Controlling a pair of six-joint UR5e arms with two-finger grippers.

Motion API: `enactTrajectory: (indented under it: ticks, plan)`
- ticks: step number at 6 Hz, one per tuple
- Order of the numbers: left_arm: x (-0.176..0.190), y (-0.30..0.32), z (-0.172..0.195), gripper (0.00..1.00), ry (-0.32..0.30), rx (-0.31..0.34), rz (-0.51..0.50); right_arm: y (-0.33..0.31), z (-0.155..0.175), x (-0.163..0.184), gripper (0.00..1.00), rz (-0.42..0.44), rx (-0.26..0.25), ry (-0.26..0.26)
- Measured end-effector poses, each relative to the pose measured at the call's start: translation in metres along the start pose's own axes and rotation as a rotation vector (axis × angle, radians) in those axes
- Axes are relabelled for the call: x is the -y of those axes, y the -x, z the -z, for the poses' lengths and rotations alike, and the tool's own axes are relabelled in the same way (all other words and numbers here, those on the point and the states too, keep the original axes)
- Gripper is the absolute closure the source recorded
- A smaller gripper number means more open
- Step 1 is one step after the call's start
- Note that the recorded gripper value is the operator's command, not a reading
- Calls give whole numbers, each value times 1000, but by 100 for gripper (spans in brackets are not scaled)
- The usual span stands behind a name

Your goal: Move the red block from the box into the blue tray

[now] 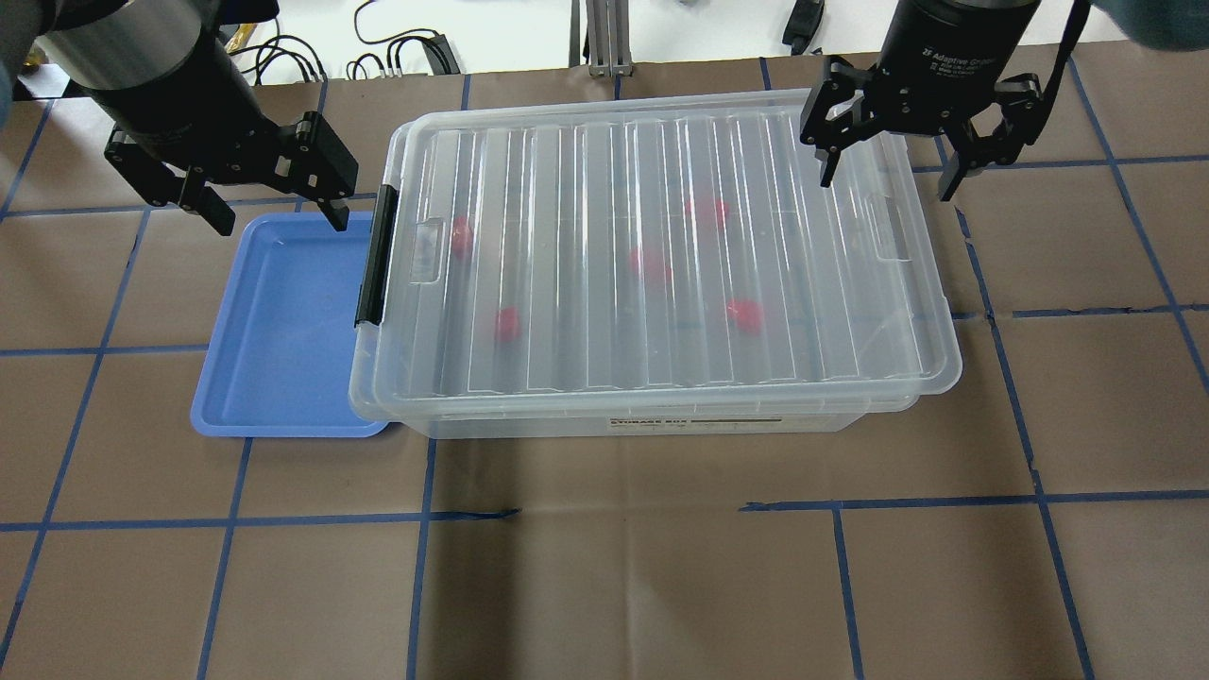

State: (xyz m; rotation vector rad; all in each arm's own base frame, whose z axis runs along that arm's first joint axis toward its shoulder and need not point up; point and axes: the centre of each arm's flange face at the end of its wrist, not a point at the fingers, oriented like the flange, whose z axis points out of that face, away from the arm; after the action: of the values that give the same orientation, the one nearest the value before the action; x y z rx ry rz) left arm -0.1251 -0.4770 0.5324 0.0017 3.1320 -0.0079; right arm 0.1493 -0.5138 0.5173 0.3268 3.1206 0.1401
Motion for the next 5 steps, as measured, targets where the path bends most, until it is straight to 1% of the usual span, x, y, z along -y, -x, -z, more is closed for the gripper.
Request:
enactTrajectory:
  ticks: [5]
  plan:
    - [0, 0, 0, 2, -1, 0, -1, -3, -3, 6, 0, -10, -6, 2]
